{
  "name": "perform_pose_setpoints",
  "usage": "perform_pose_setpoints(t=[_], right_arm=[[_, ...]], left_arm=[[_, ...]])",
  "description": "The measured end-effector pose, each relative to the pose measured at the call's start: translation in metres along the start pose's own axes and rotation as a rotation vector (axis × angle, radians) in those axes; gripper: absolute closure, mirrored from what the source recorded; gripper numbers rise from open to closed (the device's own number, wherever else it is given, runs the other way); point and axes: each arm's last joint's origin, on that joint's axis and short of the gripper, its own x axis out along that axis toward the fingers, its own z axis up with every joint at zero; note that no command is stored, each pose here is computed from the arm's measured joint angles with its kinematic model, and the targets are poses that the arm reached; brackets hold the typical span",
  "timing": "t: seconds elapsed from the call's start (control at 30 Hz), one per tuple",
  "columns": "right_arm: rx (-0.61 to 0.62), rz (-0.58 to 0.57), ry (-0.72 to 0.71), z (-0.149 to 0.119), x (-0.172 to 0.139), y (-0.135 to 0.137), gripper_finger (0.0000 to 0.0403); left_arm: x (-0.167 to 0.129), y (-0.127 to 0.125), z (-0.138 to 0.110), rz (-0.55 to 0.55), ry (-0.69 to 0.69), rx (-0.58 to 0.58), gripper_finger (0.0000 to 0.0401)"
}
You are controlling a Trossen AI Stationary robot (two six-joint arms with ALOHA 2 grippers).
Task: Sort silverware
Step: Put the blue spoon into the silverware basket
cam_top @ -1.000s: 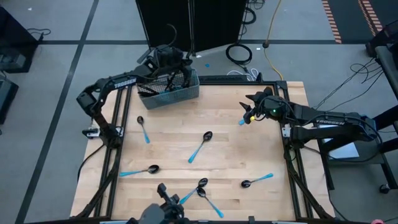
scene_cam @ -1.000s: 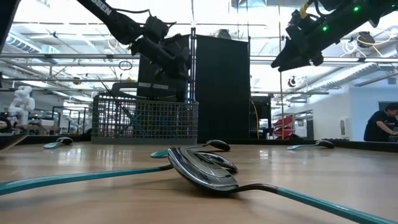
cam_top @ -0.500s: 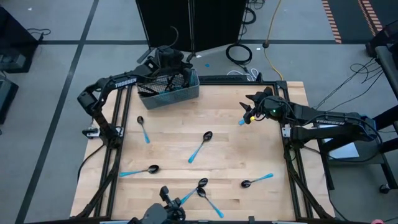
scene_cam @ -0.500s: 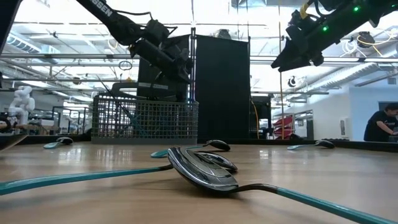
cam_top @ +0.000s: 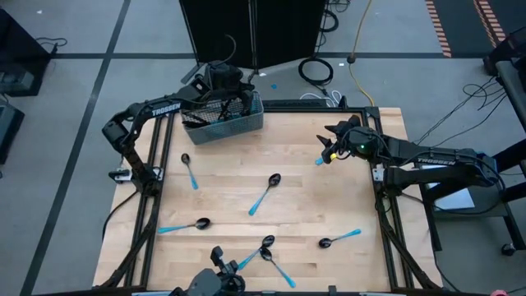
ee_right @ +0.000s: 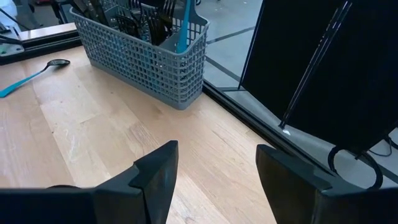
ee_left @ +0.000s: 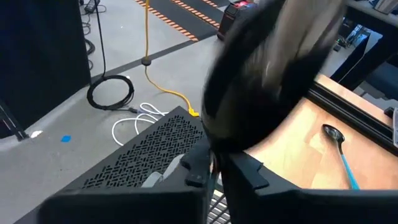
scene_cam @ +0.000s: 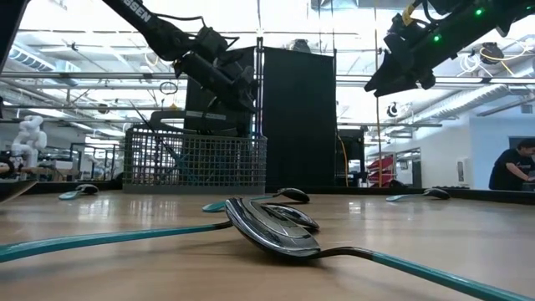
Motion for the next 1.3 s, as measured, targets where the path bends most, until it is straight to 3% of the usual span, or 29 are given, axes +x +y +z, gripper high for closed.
perform_pose_setpoints(t=[0.3,0.6,0.83,1.07,1.3], right_arm=[[0.0,0.0,0.0,0.0,0.0,0.0,0.0193],[-0.003,0.0,0.001,0.0,0.0,0.0,0.0193],[-0.025,-0.001,0.012,-0.001,0.0,0.0,0.0193],[0.083,-0.009,0.115,-0.01,0.002,-0.005,0.0193],[0.195,-0.125,0.251,-0.023,0.018,-0.018,0.0193]], left_arm=[[0.0,0.0,0.0,0.007,0.003,0.0,0.0309],[-0.015,-0.001,0.006,0.014,0.009,0.091,0.0305],[-0.052,-0.014,0.031,0.006,-0.112,0.209,0.0305],[-0.098,-0.055,0.043,-0.149,-0.17,0.265,0.0306],[-0.11,-0.11,0.001,-0.346,-0.128,0.35,0.0306]])
